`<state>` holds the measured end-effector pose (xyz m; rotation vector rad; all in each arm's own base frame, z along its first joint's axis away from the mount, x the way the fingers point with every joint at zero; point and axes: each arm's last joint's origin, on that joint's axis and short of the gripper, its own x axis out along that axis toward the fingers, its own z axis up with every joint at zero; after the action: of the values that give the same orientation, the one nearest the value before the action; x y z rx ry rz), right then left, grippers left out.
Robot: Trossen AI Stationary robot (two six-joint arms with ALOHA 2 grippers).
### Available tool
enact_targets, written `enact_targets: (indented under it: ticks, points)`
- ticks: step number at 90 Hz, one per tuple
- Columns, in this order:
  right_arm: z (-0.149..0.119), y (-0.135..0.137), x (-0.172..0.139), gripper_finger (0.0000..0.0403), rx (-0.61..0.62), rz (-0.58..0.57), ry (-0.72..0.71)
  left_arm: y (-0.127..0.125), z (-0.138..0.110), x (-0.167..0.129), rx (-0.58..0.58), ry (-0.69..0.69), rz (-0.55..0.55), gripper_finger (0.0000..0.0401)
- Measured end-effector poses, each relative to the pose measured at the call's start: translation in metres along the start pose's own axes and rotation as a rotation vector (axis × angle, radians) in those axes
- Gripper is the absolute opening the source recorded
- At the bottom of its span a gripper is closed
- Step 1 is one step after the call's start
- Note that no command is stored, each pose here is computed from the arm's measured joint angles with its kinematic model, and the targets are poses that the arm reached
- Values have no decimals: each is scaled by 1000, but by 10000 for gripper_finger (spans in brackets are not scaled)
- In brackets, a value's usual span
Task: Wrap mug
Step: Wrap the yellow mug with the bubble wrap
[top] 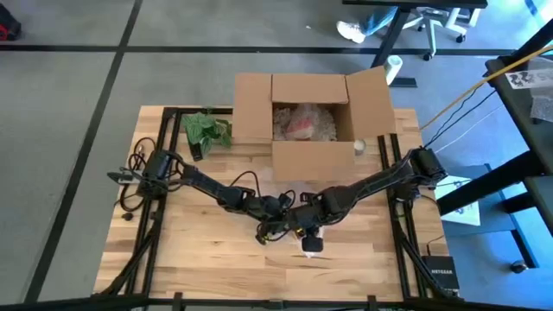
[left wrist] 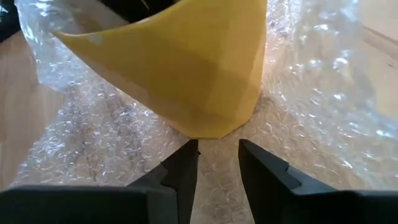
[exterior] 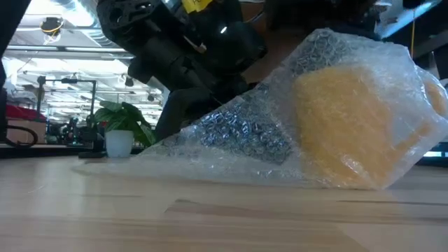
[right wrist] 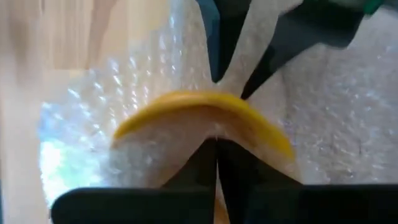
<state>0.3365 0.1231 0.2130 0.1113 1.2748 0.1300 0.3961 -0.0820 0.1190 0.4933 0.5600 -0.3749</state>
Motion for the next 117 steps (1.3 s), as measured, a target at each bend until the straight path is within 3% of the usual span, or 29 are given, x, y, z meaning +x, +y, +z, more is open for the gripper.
enact_targets:
  ticks: [33, 76, 95, 117]
  points:
    - [1, 19, -33, 0, -6, -86, 48, 0, -1, 0, 0, 7, -3, 100]
    - [-4, 71, -37, 0, -50, 19, -71, 0, -1, 0, 0, 5, -3, 100]
    - [1, 66, -26, 0, -59, -7, -55, -1, 0, 0, 0, 4, -3, 100]
    - [-7, 40, -8, 0, -15, -66, 28, -1, 0, 0, 1, 2, -11, 100]
